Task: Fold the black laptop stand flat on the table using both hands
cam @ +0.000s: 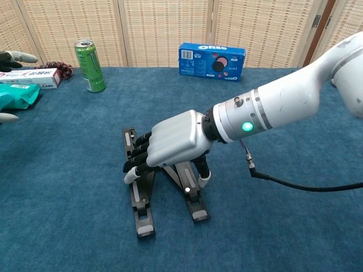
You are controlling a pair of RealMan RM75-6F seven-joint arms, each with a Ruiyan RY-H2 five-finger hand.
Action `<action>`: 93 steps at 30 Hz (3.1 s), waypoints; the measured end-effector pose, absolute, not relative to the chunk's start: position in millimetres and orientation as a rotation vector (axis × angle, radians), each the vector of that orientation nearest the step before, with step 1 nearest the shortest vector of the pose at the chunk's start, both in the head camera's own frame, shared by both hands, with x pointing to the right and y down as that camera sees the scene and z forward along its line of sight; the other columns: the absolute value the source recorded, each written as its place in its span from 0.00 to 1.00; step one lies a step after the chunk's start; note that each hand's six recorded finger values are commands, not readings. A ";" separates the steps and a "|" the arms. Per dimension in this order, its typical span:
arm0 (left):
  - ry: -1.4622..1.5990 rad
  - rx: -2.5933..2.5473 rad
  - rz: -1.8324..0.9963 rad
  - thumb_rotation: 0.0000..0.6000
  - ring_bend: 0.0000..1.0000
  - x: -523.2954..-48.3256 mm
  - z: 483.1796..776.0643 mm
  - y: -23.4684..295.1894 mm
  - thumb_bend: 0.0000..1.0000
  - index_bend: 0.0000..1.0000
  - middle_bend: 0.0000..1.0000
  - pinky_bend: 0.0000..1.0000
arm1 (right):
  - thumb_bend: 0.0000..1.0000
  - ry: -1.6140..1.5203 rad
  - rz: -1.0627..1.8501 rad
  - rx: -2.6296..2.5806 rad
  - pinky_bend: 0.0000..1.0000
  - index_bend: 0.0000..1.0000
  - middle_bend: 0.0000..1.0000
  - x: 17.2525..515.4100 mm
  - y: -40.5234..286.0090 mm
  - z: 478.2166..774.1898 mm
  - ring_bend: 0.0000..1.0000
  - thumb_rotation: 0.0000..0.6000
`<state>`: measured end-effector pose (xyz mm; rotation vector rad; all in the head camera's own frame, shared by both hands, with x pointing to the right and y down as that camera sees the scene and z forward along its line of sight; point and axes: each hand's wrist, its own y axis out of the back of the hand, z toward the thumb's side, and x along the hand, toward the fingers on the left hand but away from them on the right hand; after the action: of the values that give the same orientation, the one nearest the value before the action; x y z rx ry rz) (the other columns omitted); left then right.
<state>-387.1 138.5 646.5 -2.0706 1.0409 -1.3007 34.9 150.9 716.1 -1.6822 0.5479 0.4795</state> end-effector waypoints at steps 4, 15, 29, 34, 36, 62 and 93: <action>1.043 -2.076 -1.300 1.00 0.00 -387.1 647.0 138.9 0.15 0.00 0.01 0.03 | 0.00 0.543 0.485 -1.681 0.05 0.00 0.00 34.2 149.6 717.1 0.00 1.00; 1.053 -2.085 -1.296 1.00 0.00 -387.2 647.3 138.8 0.15 0.00 0.01 0.03 | 0.00 0.540 0.482 -1.681 0.05 0.00 0.00 29.9 150.1 719.1 0.00 1.00; 1.061 -2.093 -1.284 1.00 0.00 -386.6 645.7 139.5 0.15 0.00 0.01 0.03 | 0.00 0.540 0.495 -1.684 0.05 0.00 0.01 28.3 150.1 720.5 0.00 1.00; 1.063 -2.095 -1.283 1.00 0.00 -386.6 645.8 139.5 0.15 0.00 0.01 0.03 | 0.00 0.529 0.498 -1.697 0.05 0.00 0.11 27.7 149.7 720.6 0.00 1.00; 1.066 -2.096 -1.280 1.00 0.00 -386.4 645.8 139.3 0.15 0.00 0.01 0.03 | 0.00 0.526 0.497 -1.699 0.05 0.00 0.15 27.3 149.7 720.5 0.00 1.00; 1.061 -2.108 -1.283 1.00 0.00 -386.8 650.5 141.8 0.15 0.00 0.01 0.03 | 0.09 0.487 0.472 -1.747 0.10 0.16 0.45 25.9 149.5 719.8 0.14 1.00; 1.055 -2.114 -1.279 1.00 0.00 -385.2 651.8 143.1 0.15 0.00 0.01 0.03 | 0.20 0.421 0.429 -1.772 0.24 0.40 0.70 27.2 149.6 718.2 0.38 1.00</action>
<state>-385.2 143.1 651.8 -2.1141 1.0545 -1.2793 27.2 149.6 718.2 -1.7722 0.4208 0.4288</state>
